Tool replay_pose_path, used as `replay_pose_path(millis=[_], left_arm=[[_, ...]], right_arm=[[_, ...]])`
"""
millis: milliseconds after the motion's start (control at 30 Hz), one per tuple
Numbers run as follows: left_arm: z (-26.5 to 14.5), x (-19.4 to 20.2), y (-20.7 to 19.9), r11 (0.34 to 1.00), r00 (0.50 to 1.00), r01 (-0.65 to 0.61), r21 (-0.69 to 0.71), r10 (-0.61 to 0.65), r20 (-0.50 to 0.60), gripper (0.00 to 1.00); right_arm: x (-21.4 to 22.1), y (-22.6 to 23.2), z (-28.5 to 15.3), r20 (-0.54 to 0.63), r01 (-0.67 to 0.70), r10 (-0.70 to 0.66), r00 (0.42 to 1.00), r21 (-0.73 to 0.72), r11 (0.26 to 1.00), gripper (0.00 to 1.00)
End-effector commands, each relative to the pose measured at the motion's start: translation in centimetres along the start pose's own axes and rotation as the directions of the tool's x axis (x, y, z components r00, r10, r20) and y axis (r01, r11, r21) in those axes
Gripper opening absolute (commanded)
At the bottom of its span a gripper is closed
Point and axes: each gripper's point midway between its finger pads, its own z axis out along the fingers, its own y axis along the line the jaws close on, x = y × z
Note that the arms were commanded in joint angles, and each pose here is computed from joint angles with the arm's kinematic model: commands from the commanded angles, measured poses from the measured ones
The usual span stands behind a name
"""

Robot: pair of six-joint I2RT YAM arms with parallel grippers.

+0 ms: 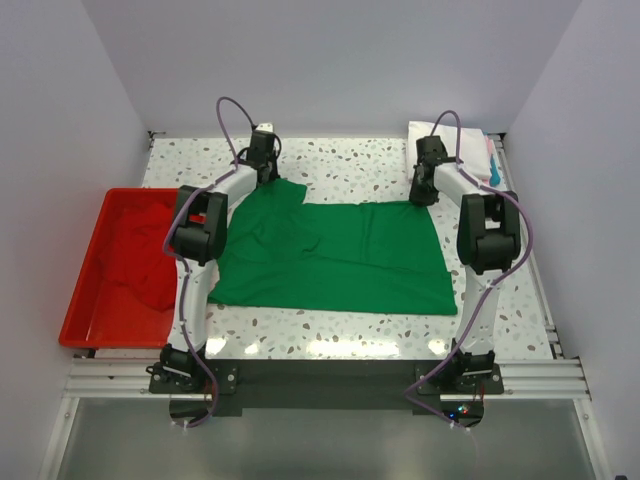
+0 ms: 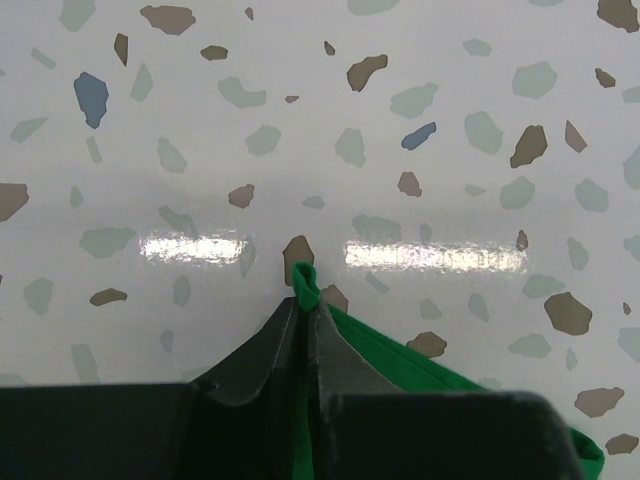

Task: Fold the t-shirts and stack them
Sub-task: Fold the tshirt

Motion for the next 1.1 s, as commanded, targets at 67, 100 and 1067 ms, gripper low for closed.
replay_pose_path(millis=[67,100,1067], left_arm=[[-2.0,-4.6,0.0,0.999,0.993,0.036,0.025,-0.039,0.113,0.0],[-2.1,-4.9,0.1,0.999,0.992,0.039,0.026,-0.042,0.119,0.0],[-11.3,-11.6,1.2,0.969,0.933,0.16,0.188,-0.211,0.293,0.0]], right_arm=[[-1.8,-0.3,-0.1,0.038,-0.016,0.014,0.999,0.042,0.999,0.16],[-1.8,-0.2,-0.1,0.039,-0.013,0.011,0.999,0.045,0.999,0.13],[-3.8,-1.8,-6.0,0.146,-0.178,0.193,0.97,-0.109,0.978,0.0]])
